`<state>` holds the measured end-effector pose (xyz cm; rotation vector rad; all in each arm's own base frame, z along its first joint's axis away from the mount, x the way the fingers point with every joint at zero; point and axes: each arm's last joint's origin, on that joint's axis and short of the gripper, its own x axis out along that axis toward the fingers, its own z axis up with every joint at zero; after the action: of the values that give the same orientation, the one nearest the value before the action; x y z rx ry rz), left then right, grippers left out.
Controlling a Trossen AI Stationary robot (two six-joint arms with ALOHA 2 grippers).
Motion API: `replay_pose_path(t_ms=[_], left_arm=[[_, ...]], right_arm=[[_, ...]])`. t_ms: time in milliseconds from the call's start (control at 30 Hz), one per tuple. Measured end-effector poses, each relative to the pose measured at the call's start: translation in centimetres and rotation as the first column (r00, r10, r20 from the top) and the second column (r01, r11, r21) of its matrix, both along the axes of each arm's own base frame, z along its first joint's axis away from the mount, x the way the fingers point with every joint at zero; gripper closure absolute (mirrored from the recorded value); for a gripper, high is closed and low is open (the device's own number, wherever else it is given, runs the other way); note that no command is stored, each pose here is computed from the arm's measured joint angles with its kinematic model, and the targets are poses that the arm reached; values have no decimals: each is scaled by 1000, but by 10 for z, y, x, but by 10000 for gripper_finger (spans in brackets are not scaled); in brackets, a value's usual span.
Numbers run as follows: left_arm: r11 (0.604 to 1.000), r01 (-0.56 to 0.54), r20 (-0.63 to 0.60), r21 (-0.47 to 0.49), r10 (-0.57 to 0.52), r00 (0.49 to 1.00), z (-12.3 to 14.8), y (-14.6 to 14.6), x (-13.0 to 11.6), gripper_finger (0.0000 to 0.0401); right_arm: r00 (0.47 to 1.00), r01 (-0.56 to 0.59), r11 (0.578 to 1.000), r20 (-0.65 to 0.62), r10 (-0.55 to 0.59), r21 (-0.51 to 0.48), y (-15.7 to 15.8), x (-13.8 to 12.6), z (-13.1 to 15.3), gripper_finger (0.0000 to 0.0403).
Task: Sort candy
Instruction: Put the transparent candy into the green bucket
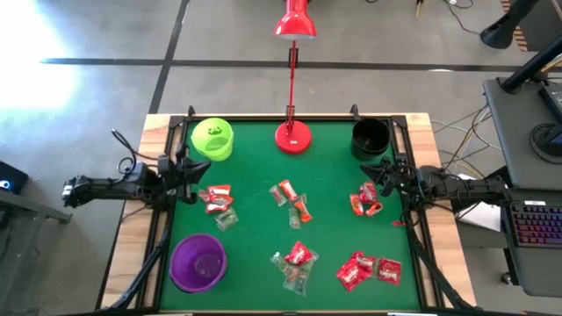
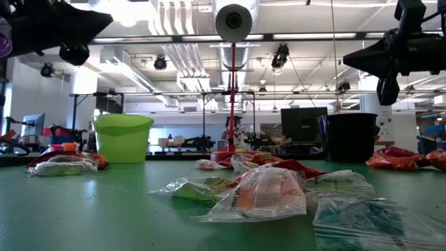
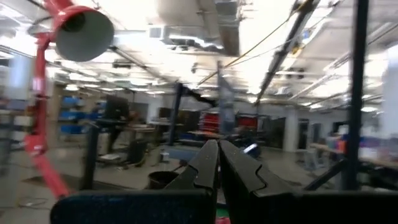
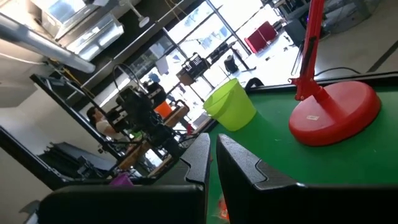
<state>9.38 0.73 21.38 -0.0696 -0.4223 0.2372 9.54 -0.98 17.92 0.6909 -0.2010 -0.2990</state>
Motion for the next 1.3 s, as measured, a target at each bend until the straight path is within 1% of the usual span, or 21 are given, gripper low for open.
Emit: replay_pose_path(t_ms=[67, 100, 200, 267, 333, 367, 400, 467, 600, 667, 800, 933, 1000, 1067, 1200, 1300], left_arm=[[997, -65, -4, -37, 64, 998, -1, 2, 0, 401], [994, -88, -2, -72, 88, 996, -1, 3, 0, 401], [977, -106, 15, -183, 110, 994, -2, 5, 1, 401], [957, -123, 30, -264, 135, 990, -3, 6, 1, 401], [918, -159, 52, -363, 190, 980, 0, 8, 0, 401], [905, -172, 65, -390, 213, 975, 3, 9, -1, 401], [902, -174, 77, -394, 221, 972, 7, 9, -2, 401], [917, -172, 82, -360, 215, 973, 16, 9, -2, 401], [962, -155, 48, -225, 170, 984, 29, 7, 0, 394], [970, -171, 28, -172, 178, 984, 35, 6, 2, 385], [973, -190, 3, -133, 192, 981, 50, 6, 8, 365], [973, -193, -5, -128, 194, 981, 69, 6, 15, 361], [973, -198, -50, -119, 193, 980, 77, 6, 20, 360], [973, -209, -123, -97, 197, 973, 84, 6, 25, 360], [974, -225, -267, -25, 211, 940, 98, 6, 34, 360], [972, -234, -329, 11, 224, 917, 110, 6, 37, 360]], right_arm=[[1000, 0, 1000, -1, 0, -1, 0, 0, 0, 380], [1000, 0, 1000, -1, 0, -1, 0, 0, 0, 380], [1000, 0, 1000, -1, 0, -1, 0, 0, 0, 381], [1000, 0, 1000, -1, 0, -1, 0, 0, 0, 380], [1000, 0, 1000, -1, 0, -1, 0, 0, 0, 380], [1000, 0, 1000, 0, 0, -1, 0, 0, 0, 380], [1000, 0, 1000, 1, 0, 0, 0, 0, 0, 381], [1000, 0, 1000, 2, 0, 4, 0, 0, 0, 380], [1000, 0, 1000, 1, 0, 2, 0, 0, 0, 380], [1000, 0, 1000, -1, 0, -3, 0, 0, 0, 380], [1000, 1, 1000, -1, -1, -3, 0, 0, 0, 380], [1000, -1, 1000, -1, 1, -4, 0, 0, 0, 380], [1000, -2, 1000, -1, 2, -5, 0, 0, 0, 380], [1000, -2, 1000, 2, 2, -5, 0, 0, 0, 380], [1000, -1, 1000, 8, 1, 1, 0, 0, 2, 380], [999, -4, 1000, 32, 4, -3, 0, -2, 10, 373]])
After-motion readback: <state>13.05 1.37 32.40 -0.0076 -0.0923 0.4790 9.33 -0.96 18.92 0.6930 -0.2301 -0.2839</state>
